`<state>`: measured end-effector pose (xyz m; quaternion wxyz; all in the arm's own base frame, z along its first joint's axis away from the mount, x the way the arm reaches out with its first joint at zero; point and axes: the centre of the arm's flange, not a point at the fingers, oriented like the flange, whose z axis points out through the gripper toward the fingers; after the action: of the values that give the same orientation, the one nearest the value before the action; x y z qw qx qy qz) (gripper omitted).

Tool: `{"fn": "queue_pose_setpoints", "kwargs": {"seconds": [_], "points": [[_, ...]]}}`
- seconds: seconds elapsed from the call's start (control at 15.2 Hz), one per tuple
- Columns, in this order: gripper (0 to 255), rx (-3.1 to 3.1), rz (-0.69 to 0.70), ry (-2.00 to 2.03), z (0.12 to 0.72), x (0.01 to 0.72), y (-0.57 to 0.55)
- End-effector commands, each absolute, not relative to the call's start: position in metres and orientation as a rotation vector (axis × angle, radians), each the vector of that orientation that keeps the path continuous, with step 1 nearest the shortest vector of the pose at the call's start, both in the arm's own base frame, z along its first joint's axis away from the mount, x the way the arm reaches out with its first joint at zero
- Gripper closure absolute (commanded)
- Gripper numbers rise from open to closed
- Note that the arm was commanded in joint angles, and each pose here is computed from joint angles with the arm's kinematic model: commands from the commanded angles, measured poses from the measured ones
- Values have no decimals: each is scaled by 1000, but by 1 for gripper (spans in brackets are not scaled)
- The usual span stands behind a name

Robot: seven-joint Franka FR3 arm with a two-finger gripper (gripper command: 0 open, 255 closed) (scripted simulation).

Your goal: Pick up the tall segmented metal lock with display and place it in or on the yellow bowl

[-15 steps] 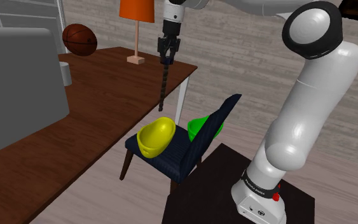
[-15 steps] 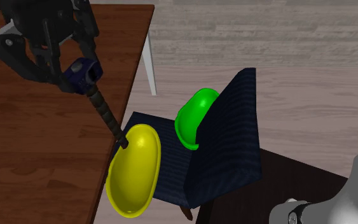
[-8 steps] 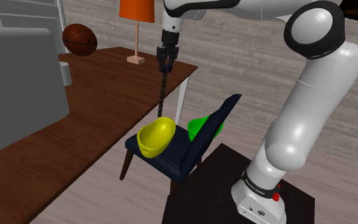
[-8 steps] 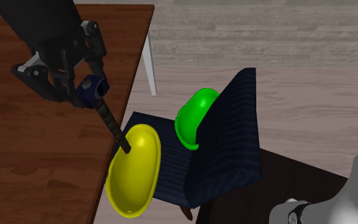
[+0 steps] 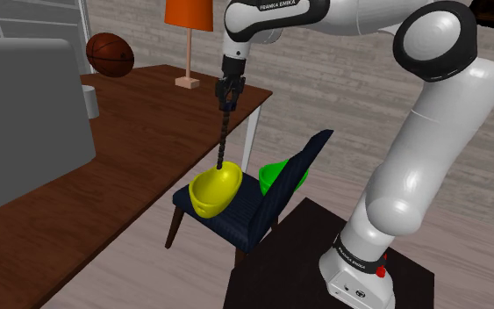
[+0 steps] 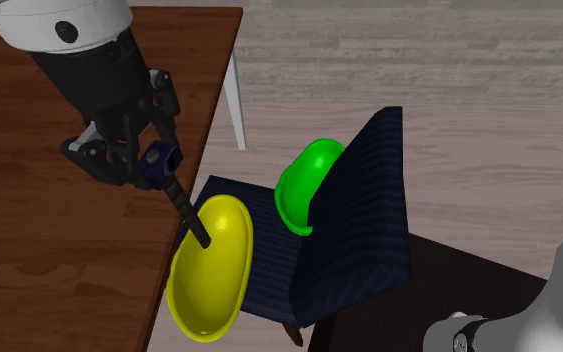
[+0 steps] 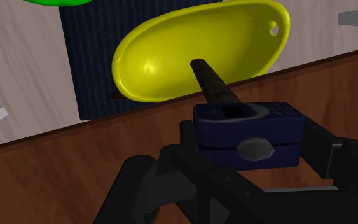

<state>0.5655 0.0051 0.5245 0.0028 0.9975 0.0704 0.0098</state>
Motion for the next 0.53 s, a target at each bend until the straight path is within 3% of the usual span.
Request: {"fn": "queue_pose_setpoints", "kwargs": {"seconds": [0.0,0.46], "points": [[255,3128,32,221,513,566,6],[255,3128,32,221,501,566,6]]}}
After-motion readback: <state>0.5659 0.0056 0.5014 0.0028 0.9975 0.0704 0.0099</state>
